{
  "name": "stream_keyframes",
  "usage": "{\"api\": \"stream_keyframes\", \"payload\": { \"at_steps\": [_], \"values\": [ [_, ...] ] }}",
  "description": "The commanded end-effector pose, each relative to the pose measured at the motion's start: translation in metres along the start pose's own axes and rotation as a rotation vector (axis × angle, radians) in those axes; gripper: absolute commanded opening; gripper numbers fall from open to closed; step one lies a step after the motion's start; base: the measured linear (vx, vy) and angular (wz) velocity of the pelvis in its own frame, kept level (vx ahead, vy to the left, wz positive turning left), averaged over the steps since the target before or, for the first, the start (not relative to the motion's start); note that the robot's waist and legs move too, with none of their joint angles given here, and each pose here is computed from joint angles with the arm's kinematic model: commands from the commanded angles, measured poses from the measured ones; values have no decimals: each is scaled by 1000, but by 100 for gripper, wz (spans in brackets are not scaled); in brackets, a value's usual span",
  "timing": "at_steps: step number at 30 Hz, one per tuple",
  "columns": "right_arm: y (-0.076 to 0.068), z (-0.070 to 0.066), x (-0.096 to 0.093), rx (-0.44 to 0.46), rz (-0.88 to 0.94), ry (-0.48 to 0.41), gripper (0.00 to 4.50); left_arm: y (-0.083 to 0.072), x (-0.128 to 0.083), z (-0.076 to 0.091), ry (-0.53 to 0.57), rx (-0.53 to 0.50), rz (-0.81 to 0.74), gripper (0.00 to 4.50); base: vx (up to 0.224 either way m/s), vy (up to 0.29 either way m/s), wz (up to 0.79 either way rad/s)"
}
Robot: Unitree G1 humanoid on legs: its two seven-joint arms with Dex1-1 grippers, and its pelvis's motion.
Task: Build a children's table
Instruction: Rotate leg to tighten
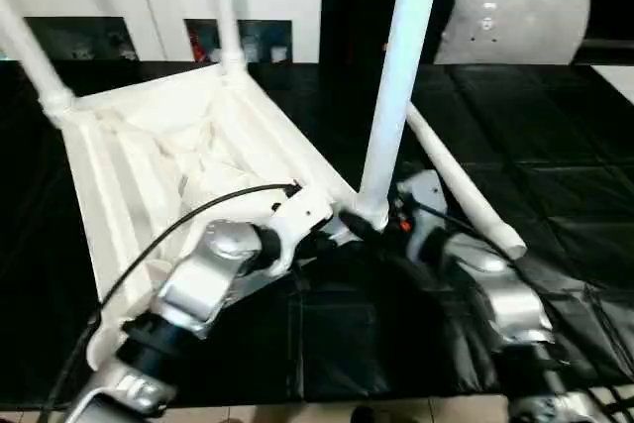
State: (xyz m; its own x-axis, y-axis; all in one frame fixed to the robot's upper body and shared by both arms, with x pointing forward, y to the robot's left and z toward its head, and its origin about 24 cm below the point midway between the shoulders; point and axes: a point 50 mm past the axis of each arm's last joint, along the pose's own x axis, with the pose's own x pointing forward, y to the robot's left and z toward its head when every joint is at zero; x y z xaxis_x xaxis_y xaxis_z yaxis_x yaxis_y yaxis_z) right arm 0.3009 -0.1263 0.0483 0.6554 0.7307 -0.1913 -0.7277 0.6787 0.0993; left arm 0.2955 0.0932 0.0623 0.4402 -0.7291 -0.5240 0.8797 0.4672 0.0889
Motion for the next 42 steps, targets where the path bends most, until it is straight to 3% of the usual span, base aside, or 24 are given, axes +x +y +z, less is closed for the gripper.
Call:
{"api": "stream_keyframes", "payload": {
  "at_steps": [1, 5, 7, 12, 17, 18, 35, 42],
  "values": [
    [15, 5, 1, -30, 183, -23, 447, 0, -4, 11, -59, 67, -19, 0, 0, 0, 0],
    [2, 10, -14, -84, 253, -1, 447, -5, -12, 4, -56, 124, -125, 0, 0, 0, 0],
    [-5, 15, -20, -193, 303, 25, 447, -9, -20, -4, -34, 174, -223, 0, 0, 0, 0],
    [-2, 16, -26, -306, 467, 82, 447, -8, -29, -14, 12, 227, -296, 0, 0, 0, 0],
    [-3, 13, -24, -322, 551, 132, 447, -9, -36, -19, 37, 271, -364, 0, 0, 0, 0],
    [-3, 13, -24, -322, 552, 132, 420, -9, -36, -19, 37, 271, -364, 0, 0, 0, 0],
    [-10, 17, -18, -302, 681, 151, 278, -9, -39, -27, 60, 280, -398, 0, 0, 0, 0],
    [-7, 13, -19, -292, 701, 151, 265, -10, -38, -29, 59, 268, -400, 0, 0, 0, 0]
  ]
}}
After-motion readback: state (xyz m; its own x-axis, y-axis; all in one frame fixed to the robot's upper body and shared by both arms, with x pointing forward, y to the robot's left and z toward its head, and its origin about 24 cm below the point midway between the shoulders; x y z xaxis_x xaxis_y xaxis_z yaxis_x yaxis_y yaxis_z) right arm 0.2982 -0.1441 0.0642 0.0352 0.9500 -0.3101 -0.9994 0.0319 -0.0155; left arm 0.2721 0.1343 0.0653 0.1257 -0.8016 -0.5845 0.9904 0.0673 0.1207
